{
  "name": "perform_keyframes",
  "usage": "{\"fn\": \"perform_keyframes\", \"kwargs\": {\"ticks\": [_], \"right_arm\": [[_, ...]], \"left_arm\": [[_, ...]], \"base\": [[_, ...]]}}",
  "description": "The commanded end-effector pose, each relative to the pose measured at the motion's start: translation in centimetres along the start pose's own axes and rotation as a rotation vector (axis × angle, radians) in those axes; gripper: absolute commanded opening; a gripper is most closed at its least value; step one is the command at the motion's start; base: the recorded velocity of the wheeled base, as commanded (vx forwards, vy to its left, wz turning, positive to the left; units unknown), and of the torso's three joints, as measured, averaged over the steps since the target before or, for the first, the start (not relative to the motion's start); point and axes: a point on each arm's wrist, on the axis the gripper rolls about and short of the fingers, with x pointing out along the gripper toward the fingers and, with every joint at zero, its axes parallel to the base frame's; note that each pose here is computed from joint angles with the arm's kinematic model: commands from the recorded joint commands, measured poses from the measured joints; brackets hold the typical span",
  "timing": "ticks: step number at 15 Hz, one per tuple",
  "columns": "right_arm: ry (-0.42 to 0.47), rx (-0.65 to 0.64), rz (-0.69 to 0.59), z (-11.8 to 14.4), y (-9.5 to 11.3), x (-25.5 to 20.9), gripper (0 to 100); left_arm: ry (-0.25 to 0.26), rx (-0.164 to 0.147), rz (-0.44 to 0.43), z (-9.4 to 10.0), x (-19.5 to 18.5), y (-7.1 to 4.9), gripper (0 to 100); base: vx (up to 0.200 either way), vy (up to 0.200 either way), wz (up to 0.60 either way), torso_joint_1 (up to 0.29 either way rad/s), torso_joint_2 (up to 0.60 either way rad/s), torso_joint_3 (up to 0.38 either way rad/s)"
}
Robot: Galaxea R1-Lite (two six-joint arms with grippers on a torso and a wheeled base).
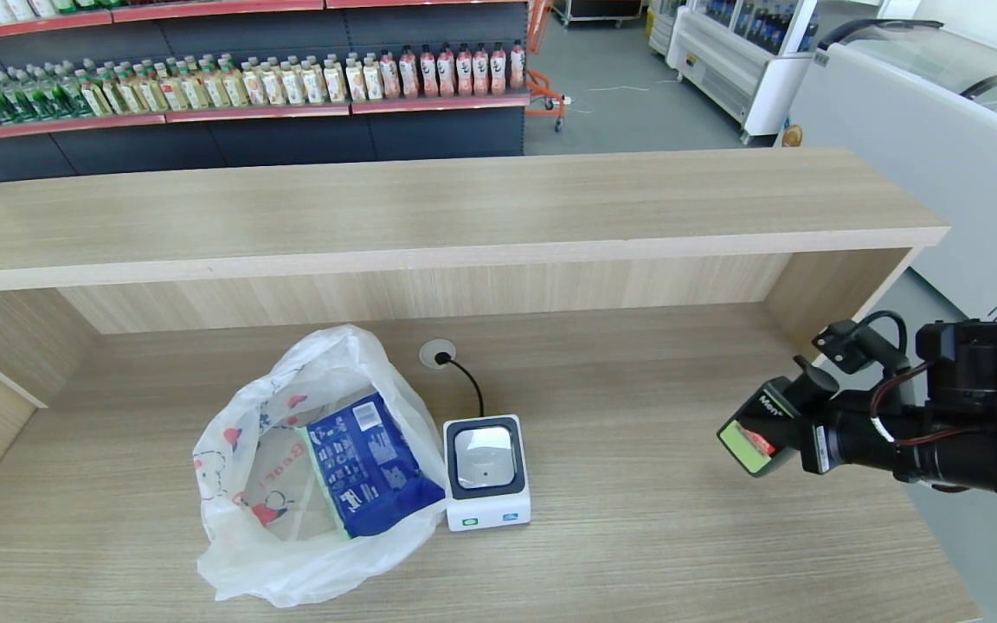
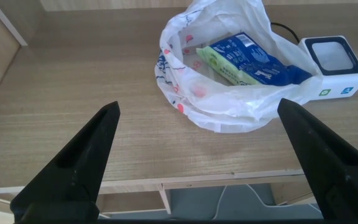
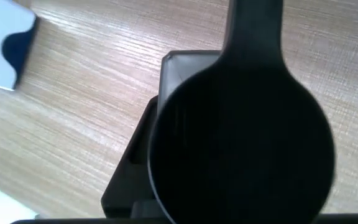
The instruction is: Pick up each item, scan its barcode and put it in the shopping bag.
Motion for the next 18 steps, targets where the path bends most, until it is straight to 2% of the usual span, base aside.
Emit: {"fn": "perform_keyframes", "kwargs": {"ticks": [1, 2, 3, 5, 7, 11, 14, 18], "right_arm": [[-0.113, 0.081, 0.049, 2.9, 3.2, -4.1, 0], [-0.159, 0.247, 0.125, 4.8, 5.6, -6.1, 0], [-0.165, 0.341, 0.160, 6.0, 6.9, -7.6, 0], [-0.121, 0.443, 0.192, 7.5, 9.1, -10.2, 0], [-0.123, 0.559, 0.241, 9.1, 10.8, -12.1, 0], [-0.124, 0.782, 0.290, 12.3, 13.0, -15.0, 0], [-0.091, 1.069, 0.271, 14.5, 14.2, -16.4, 0], [-0.064, 1.319, 0.310, 15.3, 15.6, -17.5, 0]], "left_arm": [[0.000, 0.000, 0.000, 0.0, 0.0, 0.0, 100], [0.000, 0.000, 0.000, 0.0, 0.0, 0.0, 100], [0.000, 0.000, 0.000, 0.0, 0.0, 0.0, 100], [0.000, 0.000, 0.000, 0.0, 0.0, 0.0, 100], [0.000, 0.000, -0.001, 0.0, 0.0, 0.0, 100], [0.000, 0.000, 0.000, 0.0, 0.0, 0.0, 100], [0.000, 0.000, -0.001, 0.0, 0.0, 0.0, 100], [0.000, 0.000, 0.000, 0.0, 0.0, 0.0, 100]], "base": [[0.000, 0.000, 0.00, 0.000, 0.00, 0.000], [0.000, 0.000, 0.00, 0.000, 0.00, 0.000], [0.000, 0.000, 0.00, 0.000, 0.00, 0.000], [0.000, 0.000, 0.00, 0.000, 0.00, 0.000], [0.000, 0.000, 0.00, 0.000, 0.00, 0.000], [0.000, 0.000, 0.00, 0.000, 0.00, 0.000], [0.000, 0.000, 0.00, 0.000, 0.00, 0.000], [0.000, 0.000, 0.00, 0.000, 0.00, 0.000]]}}
